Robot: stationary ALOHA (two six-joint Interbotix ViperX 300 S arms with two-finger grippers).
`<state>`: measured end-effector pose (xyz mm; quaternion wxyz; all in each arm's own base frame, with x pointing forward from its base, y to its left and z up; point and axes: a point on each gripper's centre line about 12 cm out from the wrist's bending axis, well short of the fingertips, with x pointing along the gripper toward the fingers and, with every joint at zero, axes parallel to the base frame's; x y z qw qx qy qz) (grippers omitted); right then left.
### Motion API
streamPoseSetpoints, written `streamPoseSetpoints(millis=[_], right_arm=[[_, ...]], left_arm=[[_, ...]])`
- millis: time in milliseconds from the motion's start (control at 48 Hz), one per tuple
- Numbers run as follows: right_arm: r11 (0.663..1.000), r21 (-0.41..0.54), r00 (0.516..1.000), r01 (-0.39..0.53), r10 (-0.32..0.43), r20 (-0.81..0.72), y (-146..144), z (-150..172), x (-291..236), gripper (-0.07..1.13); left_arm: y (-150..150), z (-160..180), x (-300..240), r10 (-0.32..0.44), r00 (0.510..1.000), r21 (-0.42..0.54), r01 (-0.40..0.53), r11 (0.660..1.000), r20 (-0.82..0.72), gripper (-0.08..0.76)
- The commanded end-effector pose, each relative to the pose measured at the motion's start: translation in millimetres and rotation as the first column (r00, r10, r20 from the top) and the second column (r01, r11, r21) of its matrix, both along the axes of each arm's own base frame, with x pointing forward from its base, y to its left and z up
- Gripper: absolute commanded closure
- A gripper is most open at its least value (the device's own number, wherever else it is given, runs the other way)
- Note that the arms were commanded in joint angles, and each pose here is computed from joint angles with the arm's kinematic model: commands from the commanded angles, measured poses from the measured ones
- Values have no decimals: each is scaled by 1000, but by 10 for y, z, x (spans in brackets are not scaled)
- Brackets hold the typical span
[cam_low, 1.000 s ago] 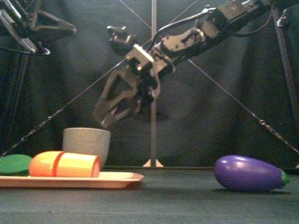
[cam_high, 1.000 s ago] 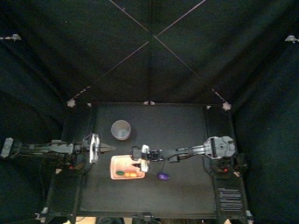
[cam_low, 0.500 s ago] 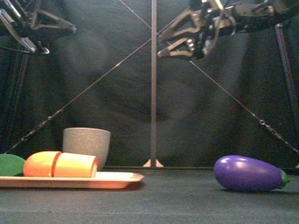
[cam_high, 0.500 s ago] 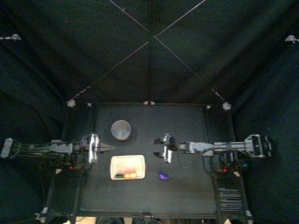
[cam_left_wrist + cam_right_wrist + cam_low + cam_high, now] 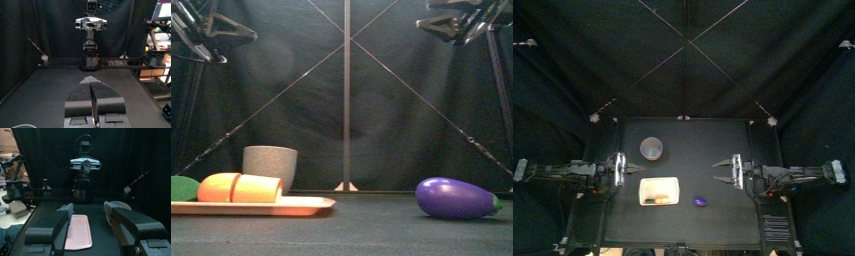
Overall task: Pick the carrot then place it on the pink plate
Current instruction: Drop carrot on the pink plate and return to neutral
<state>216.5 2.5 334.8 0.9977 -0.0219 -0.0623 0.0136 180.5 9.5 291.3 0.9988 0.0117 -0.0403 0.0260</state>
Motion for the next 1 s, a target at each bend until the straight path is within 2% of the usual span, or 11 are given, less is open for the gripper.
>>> streamPoseSetpoints(millis=[21, 354, 1000], right_arm=[[1000, -3, 999, -19, 19, 44, 37, 24, -121, 169], [999, -40, 999, -21, 23, 50, 46, -54, -226, 169], [1000, -16, 1000, 6, -5, 29, -1, -215, -400, 169]], left_arm=[[2, 67, 4, 1, 1000, 6, -1, 1000, 18, 701], [1, 94, -25, 1, 999, 6, -1, 1000, 32, 701], [19, 134, -48, 13, 999, 5, -13, 1000, 35, 701]])
